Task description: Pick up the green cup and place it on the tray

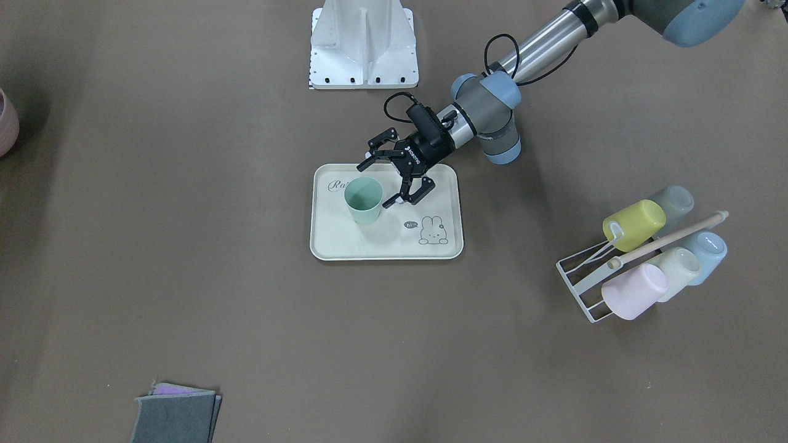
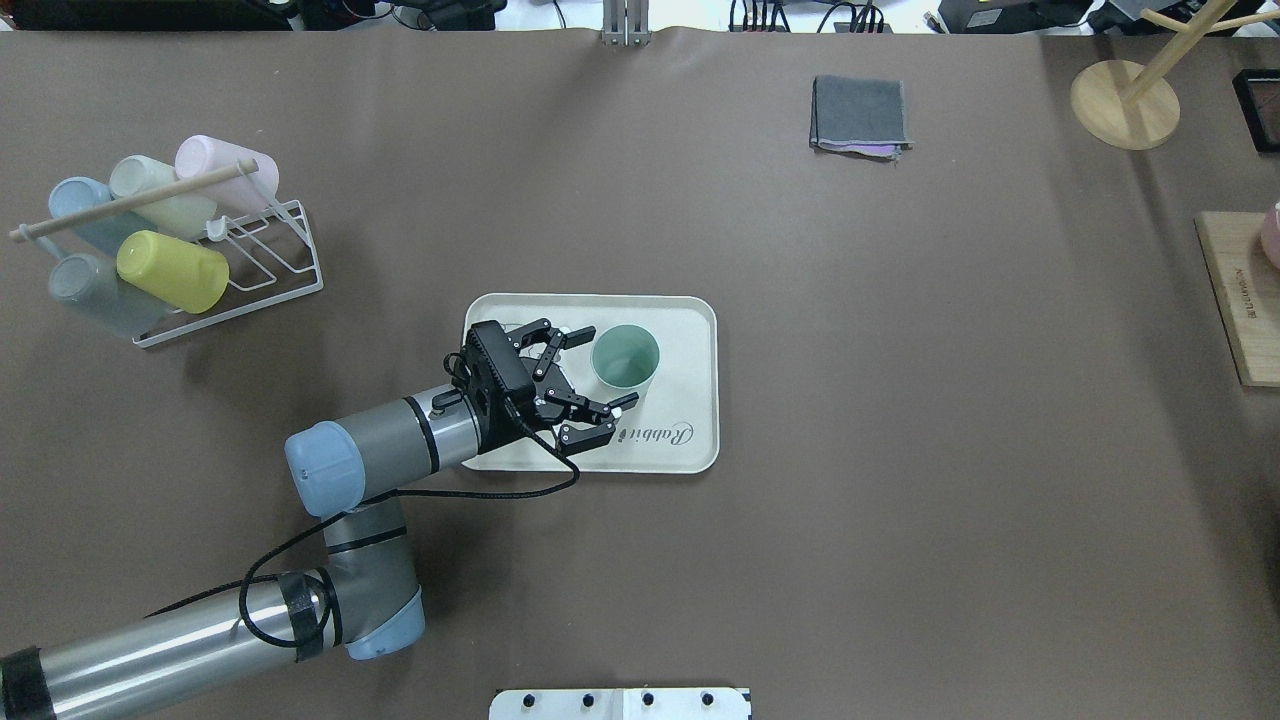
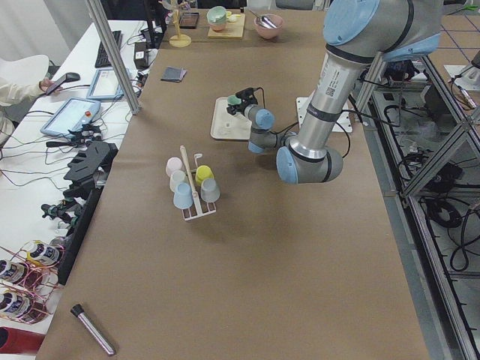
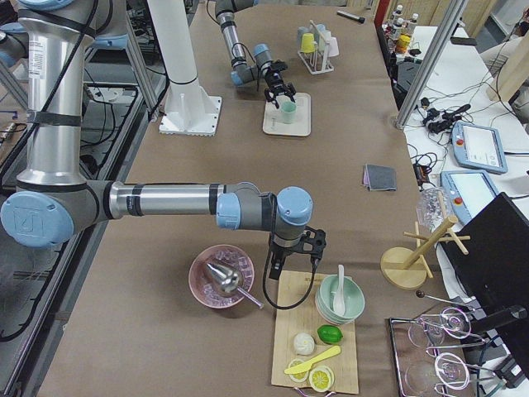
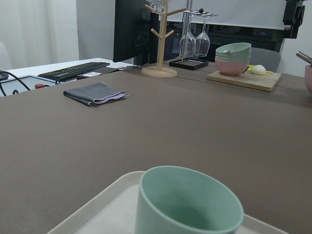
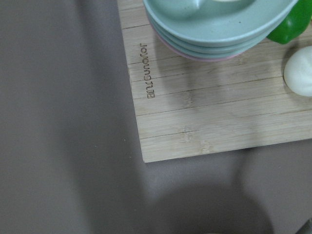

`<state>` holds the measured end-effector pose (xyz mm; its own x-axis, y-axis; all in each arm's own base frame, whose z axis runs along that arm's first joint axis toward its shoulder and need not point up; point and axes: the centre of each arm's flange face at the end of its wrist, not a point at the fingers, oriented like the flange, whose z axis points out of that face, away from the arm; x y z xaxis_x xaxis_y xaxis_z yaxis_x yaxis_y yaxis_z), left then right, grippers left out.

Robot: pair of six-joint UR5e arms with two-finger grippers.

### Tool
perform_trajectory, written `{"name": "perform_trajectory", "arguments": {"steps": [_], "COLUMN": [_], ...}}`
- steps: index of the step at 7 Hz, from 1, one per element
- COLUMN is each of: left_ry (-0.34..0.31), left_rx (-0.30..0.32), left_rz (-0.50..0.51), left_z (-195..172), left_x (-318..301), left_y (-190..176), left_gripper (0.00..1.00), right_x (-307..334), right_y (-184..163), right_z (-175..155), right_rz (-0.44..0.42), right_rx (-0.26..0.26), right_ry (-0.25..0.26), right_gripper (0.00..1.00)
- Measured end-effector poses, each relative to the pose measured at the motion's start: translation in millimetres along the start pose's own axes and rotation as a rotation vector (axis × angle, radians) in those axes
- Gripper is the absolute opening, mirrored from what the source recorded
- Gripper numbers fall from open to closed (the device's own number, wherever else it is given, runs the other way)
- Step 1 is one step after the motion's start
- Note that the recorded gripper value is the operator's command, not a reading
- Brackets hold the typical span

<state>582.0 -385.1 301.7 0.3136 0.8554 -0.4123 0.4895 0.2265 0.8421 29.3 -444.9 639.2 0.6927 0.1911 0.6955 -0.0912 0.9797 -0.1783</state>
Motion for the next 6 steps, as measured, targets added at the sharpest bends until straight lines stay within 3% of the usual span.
{"name": "perform_trajectory", "arguments": {"steps": [2, 3, 6], "left_ry": [-0.026, -0.078, -0.307], "left_rx": [0.017, -0.005, -0.185], "left_rz": [0.0, 0.017, 0.075], "left_z": [2, 5, 15], "left_x": [-2, -16, -91], "left_y": [-48, -83, -174], "left_gripper": [0.98, 0.98, 0.98], "right_x": [0, 0, -1], "right_y": [0, 0, 0], "right_z": [-1, -2, -3], "right_rz": [0.001, 0.001, 0.0], "right_rx": [0.002, 0.003, 0.004], "right_ry": [-0.004, -0.005, -0.006], "right_gripper": [1.0, 1.0, 1.0]}}
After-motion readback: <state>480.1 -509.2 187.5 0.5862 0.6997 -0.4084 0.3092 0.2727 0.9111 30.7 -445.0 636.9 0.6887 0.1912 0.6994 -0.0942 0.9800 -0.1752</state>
